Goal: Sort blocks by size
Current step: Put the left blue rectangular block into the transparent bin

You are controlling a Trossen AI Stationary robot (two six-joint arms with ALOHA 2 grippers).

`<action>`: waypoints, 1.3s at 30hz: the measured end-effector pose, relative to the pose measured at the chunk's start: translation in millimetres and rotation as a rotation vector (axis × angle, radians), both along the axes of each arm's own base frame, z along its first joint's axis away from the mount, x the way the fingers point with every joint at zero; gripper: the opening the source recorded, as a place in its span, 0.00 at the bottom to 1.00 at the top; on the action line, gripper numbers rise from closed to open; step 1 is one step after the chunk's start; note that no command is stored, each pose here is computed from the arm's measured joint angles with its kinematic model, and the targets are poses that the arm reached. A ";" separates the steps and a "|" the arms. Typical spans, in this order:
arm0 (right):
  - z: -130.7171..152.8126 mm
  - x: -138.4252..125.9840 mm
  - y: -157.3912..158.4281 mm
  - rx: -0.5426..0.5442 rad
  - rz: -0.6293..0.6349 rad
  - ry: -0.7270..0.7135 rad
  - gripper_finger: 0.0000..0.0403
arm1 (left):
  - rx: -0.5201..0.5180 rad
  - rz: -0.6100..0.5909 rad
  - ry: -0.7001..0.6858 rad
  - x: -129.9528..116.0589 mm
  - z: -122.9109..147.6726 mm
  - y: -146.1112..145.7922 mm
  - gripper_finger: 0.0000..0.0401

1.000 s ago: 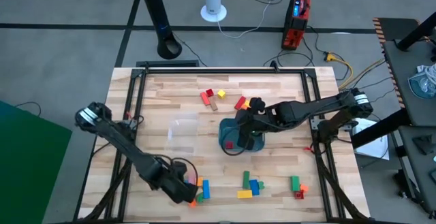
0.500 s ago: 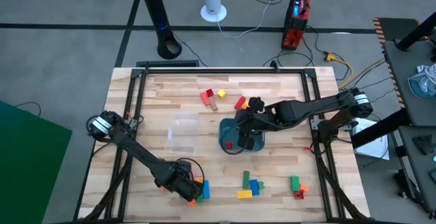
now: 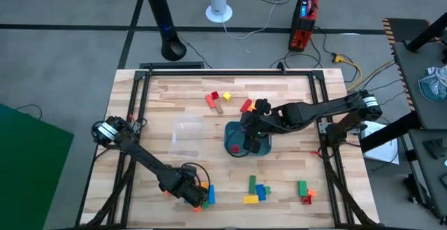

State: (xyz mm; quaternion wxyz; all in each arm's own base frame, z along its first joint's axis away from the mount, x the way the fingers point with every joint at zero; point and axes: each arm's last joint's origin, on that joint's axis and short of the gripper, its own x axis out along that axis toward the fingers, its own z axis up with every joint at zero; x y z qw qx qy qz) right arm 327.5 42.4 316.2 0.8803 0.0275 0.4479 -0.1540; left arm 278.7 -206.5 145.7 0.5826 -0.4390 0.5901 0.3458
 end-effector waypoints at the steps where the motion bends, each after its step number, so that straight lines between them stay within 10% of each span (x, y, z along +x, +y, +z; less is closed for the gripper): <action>1: 0.0 0.1 -0.6 0.000 -0.002 0.000 0.54 | 0.001 -0.006 -0.001 -0.1 -0.2 0.1 0.45; 22: 0.2 1.0 -5.5 -0.002 -0.019 -0.005 0.53 | 0.028 -0.098 -0.017 -8.0 0.9 6.3 0.25; 39: 3.1 5.8 -10.8 0.009 -0.042 -0.060 0.53 | 0.111 -0.012 -0.351 -45.7 130.2 78.2 0.25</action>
